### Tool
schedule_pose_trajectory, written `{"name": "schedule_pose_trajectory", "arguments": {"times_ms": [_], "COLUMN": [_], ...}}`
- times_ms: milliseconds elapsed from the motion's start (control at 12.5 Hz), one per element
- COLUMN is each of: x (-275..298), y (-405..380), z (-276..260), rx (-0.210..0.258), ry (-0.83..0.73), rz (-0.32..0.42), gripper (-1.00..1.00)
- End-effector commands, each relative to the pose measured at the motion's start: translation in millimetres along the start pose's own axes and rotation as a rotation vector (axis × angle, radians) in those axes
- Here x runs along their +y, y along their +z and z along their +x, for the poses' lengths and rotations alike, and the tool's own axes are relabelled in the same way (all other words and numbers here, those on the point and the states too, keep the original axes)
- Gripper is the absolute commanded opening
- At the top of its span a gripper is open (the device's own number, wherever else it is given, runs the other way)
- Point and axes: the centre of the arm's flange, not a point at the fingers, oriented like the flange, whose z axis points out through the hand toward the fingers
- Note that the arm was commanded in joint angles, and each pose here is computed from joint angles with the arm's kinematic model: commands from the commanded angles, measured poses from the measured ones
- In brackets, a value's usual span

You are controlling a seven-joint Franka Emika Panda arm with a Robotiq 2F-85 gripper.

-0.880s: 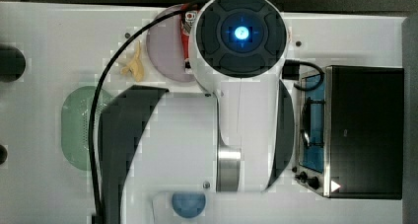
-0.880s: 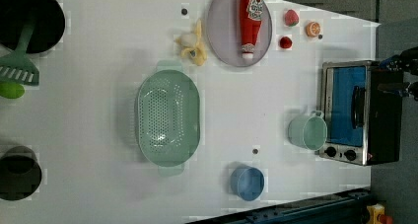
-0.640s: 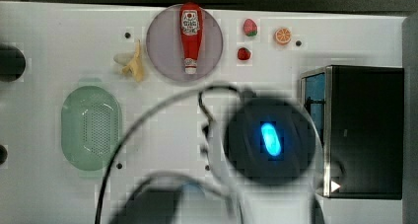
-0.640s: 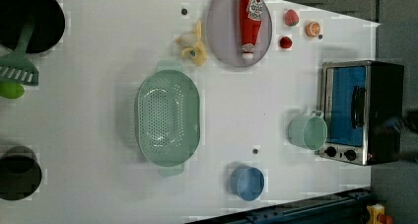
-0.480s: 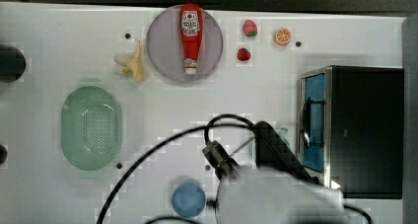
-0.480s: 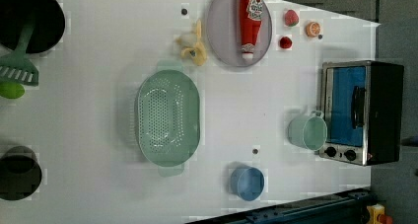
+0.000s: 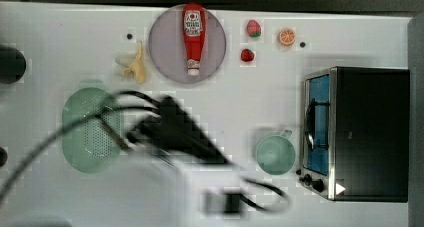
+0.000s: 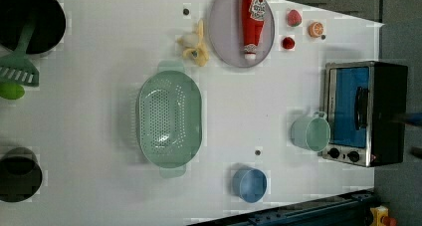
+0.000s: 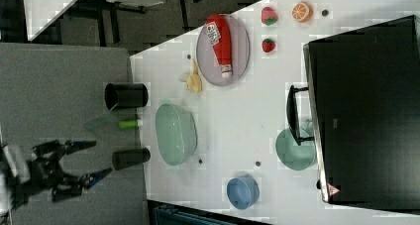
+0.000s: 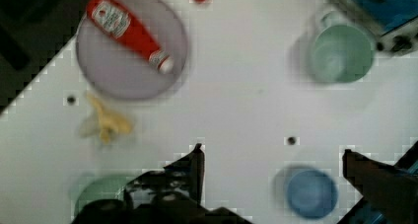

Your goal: Drag strainer left to right.

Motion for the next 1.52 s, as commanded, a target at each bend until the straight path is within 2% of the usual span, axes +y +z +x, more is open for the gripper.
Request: {"name": "schedule_pose_trajectory", "arguments": {"times_ms": [80, 320, 640, 960, 1280, 1520], "x": [-80, -130, -157, -153, -155, -151], "y": [88, 147, 231, 320, 390, 429], "z": [-96, -157, -201, -210, -208, -197], "rx": [-0.062, -0.075, -0.138, -0.204, -0.275, -0.299], "ry": [0.064, 0.189, 0.433, 0.619, 0.666, 0.709], "rz": [-0.129, -0.12, -0.111, -0.127, -0.076, -0.082], "gripper": [1.0, 1.0, 1.0, 1.0, 1.0, 1.0]}}
